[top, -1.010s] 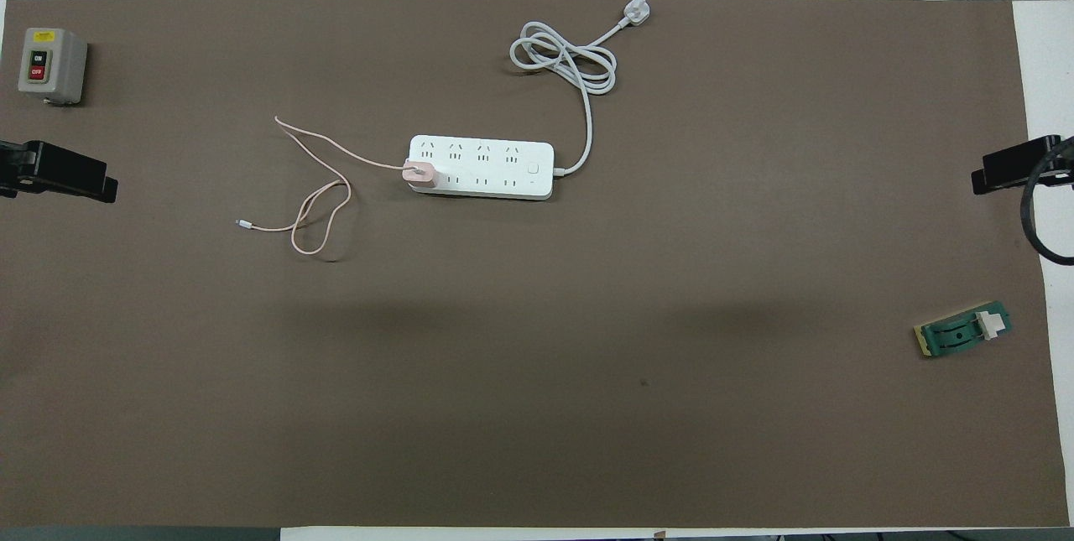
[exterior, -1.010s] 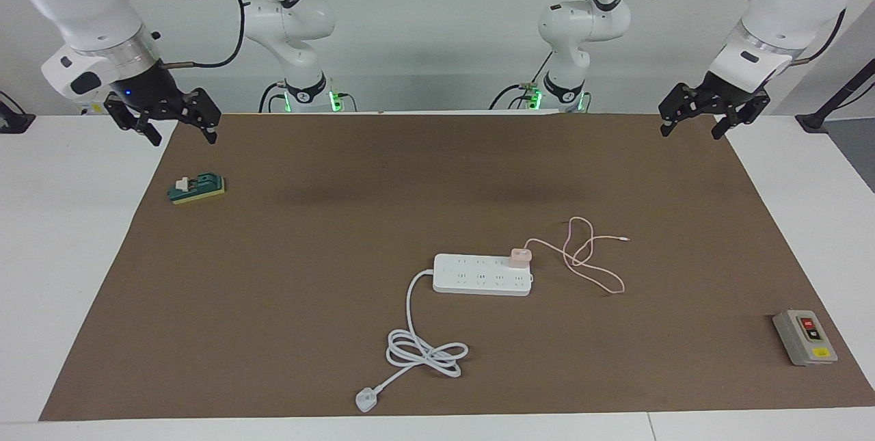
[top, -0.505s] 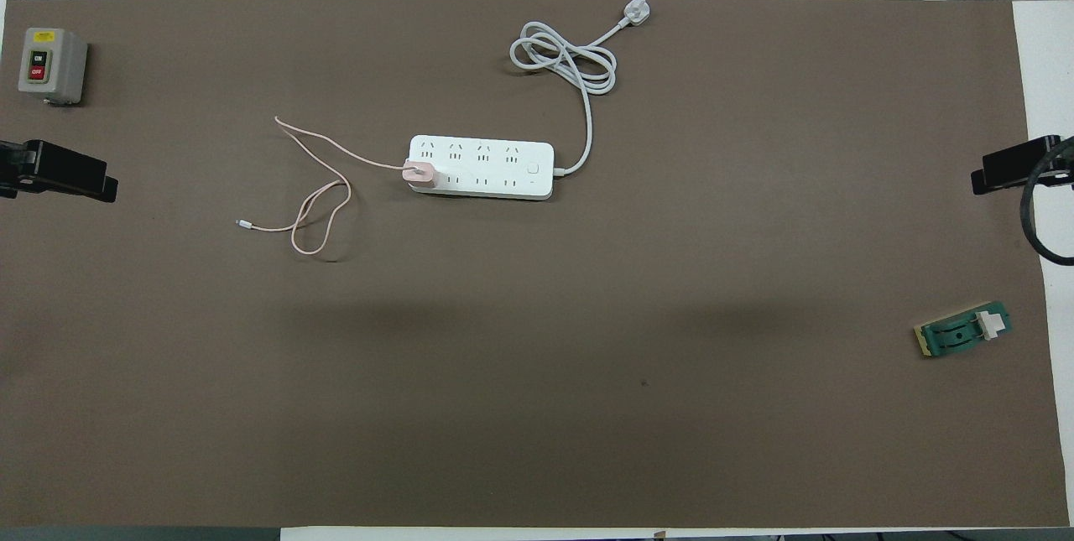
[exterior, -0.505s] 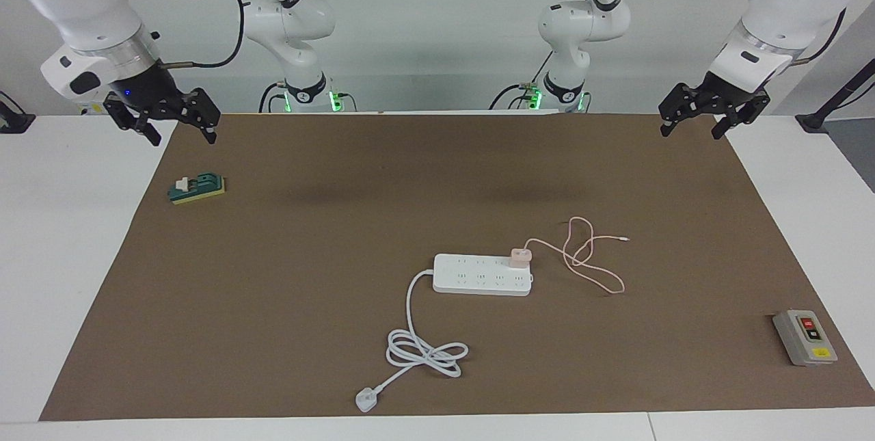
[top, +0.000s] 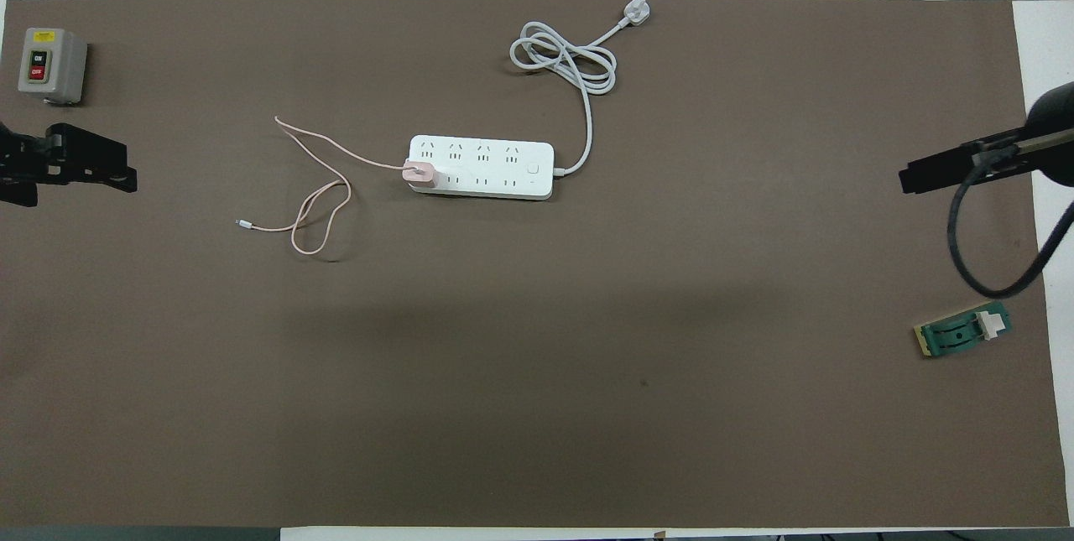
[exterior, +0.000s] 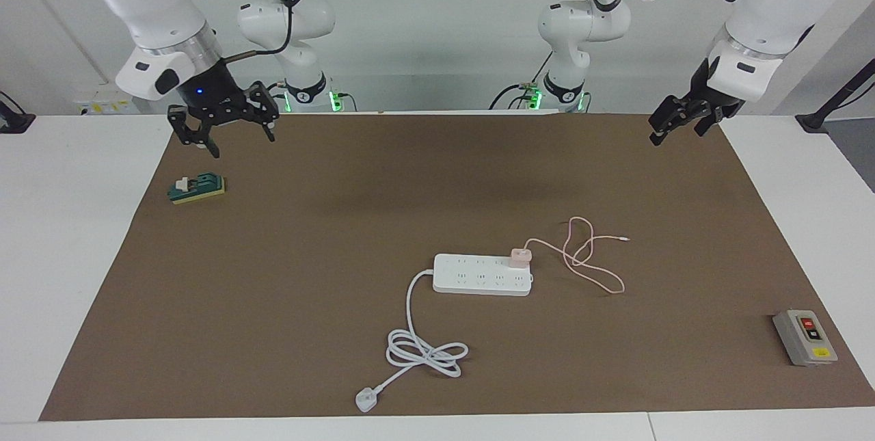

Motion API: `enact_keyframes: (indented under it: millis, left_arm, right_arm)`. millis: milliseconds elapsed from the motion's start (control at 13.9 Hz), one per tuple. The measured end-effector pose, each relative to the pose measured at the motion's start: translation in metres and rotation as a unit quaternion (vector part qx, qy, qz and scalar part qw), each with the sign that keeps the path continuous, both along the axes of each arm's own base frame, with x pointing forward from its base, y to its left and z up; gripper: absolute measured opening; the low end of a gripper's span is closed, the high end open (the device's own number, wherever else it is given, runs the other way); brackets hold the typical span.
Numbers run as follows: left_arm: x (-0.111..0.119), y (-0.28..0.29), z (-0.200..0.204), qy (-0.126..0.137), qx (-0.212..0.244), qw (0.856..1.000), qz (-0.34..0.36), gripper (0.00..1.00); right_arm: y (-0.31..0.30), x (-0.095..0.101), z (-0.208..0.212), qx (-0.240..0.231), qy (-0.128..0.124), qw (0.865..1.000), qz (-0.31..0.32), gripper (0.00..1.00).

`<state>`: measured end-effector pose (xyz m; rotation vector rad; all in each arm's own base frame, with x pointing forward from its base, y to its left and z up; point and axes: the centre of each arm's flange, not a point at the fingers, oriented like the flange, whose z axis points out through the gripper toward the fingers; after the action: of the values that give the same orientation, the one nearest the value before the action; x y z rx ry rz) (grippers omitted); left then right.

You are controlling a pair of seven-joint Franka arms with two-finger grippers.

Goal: Unplug charger and place it aside
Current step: 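Reach the left gripper to the pink charger while the right gripper reaches the strip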

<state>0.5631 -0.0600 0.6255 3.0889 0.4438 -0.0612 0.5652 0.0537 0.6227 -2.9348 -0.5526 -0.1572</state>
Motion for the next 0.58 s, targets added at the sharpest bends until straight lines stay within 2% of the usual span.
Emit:
enact_keyframes:
  millis: [144,288,433,577]
  left_arm:
    - [0.011,-0.021,-0.011,-0.001,0.002,0.996,0.085,1.00]
    - [0.020,-0.034,-0.018,-0.007,0.001,0.985,0.172,1.00]
    - [0.026,-0.044,-0.025,-0.004,0.002,0.968,0.252,1.00]
    - [0.031,-0.051,-0.035,0.001,0.005,0.944,0.329,1.00]
  right_arm:
    - [0.002,0.006,-0.005,0.028,-0.034,0.997,0.066,1.00]
    - [0.009,0.012,-0.020,0.051,-0.062,0.988,0.135,1.00]
    - [0.023,0.025,-0.046,0.071,-0.087,0.974,0.198,1.00]
    - [0.046,0.041,-0.076,0.080,-0.109,0.960,0.243,1.00]
